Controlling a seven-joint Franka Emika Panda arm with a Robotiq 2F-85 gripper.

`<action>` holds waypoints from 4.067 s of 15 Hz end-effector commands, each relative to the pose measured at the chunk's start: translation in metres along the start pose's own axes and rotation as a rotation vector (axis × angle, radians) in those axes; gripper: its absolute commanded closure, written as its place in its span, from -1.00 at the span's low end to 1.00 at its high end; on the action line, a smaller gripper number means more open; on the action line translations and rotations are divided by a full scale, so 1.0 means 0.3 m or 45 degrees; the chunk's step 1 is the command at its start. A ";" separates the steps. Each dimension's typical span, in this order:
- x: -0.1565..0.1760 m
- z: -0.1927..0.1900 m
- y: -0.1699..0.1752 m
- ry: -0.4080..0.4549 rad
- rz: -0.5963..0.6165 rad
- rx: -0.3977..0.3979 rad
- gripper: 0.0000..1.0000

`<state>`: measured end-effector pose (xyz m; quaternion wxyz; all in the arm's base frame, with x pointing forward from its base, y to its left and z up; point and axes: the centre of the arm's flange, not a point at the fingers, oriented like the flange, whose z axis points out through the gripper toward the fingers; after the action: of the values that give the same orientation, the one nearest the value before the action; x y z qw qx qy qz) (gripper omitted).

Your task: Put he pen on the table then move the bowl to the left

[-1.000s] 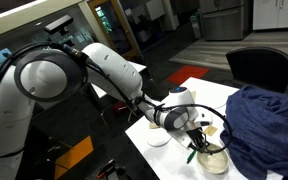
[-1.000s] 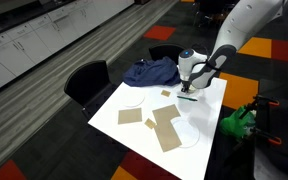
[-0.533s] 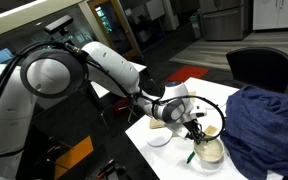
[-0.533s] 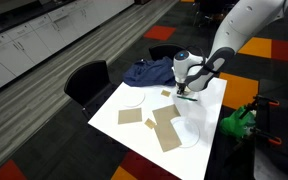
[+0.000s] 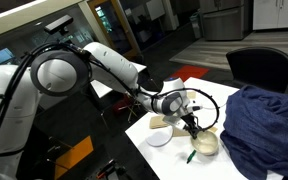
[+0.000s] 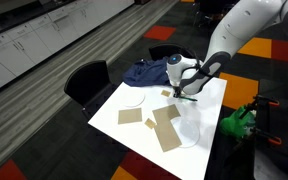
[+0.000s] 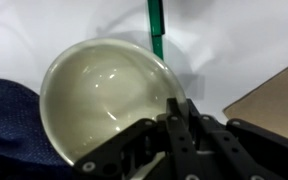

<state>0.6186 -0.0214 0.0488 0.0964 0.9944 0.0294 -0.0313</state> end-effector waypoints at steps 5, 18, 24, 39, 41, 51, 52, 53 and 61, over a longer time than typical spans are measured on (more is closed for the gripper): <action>0.077 -0.060 -0.095 -0.024 -0.078 -0.038 0.95; 0.212 -0.056 -0.361 -0.030 -0.240 -0.053 0.95; 0.267 -0.054 -0.437 -0.007 -0.306 -0.090 0.95; 0.399 -0.154 -0.445 0.088 -0.308 -0.069 0.95; 0.409 -0.159 -0.439 0.081 -0.302 -0.061 0.95; 0.402 -0.106 -0.434 0.057 -0.288 -0.042 0.95; 0.399 -0.102 -0.437 0.054 -0.289 -0.043 0.95; 0.396 -0.097 -0.439 0.052 -0.288 -0.050 0.66; 0.370 -0.166 -0.471 0.091 -0.288 -0.068 -0.77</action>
<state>0.7247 0.1258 0.0447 0.1128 0.9834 0.1421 -0.0073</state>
